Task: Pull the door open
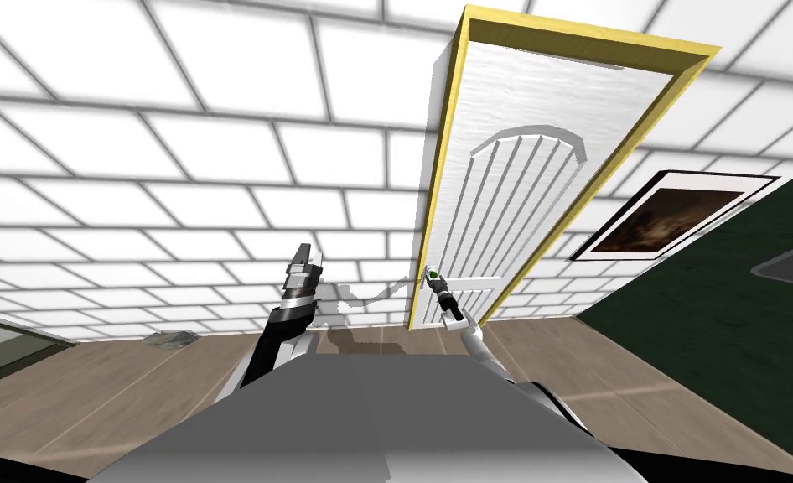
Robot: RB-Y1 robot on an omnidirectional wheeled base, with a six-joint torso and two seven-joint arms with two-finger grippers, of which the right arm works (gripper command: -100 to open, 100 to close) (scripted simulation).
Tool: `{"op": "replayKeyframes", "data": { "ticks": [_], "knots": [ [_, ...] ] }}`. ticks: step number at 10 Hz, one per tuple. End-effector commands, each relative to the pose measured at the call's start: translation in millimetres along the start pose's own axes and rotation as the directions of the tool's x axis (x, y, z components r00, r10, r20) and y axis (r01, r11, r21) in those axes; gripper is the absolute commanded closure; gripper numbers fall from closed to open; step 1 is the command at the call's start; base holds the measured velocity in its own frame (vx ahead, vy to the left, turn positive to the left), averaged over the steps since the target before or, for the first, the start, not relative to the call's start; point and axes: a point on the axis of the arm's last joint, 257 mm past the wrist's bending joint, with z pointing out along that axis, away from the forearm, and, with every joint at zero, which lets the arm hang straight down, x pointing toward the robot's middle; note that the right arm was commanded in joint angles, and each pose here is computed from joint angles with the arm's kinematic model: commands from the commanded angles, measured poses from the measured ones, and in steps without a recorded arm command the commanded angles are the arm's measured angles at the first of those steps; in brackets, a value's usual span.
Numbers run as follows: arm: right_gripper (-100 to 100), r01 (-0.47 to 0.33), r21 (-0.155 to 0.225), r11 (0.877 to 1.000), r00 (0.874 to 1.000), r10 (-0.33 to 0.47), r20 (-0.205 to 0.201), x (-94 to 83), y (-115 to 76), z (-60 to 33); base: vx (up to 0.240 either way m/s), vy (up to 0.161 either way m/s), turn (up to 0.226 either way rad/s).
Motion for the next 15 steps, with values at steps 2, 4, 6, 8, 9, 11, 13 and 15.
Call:
{"op": "replayKeyframes", "data": {
  "ticks": [2,4,6,8,9,11,13,15],
  "knots": [
    [-100,0.002,0.013,1.000,1.000,-0.002,0.001,-2.0,-17.3,-2.7,0.094,0.051,0.066],
    [100,0.002,0.013,1.000,1.000,-0.002,0.001,-2.0,-17.3,-2.7,-0.012,-0.015,-0.022],
    [100,0.002,0.013,1.000,1.000,-0.002,0.001,-2.0,-17.3,-2.7,-0.015,-0.009,0.015],
    [100,0.002,0.013,1.000,1.000,-0.002,0.001,-2.0,-17.3,-2.7,-0.003,0.000,-0.001],
    [100,-0.032,0.018,0.999,0.999,0.032,0.001,-1.9,-19.7,-2.5,-0.015,-0.016,0.045],
    [100,-0.083,0.022,0.996,0.997,0.083,0.004,-2.4,-21.3,-1.9,-0.046,-0.041,0.069],
    [100,-0.130,0.027,0.991,0.992,0.129,0.007,-2.7,-22.7,-1.5,-0.033,-0.027,0.055],
    [100,-0.181,0.031,0.983,0.983,0.181,0.011,-3.2,-24.4,-1.0,-0.034,-0.026,0.053]
  ]
}}
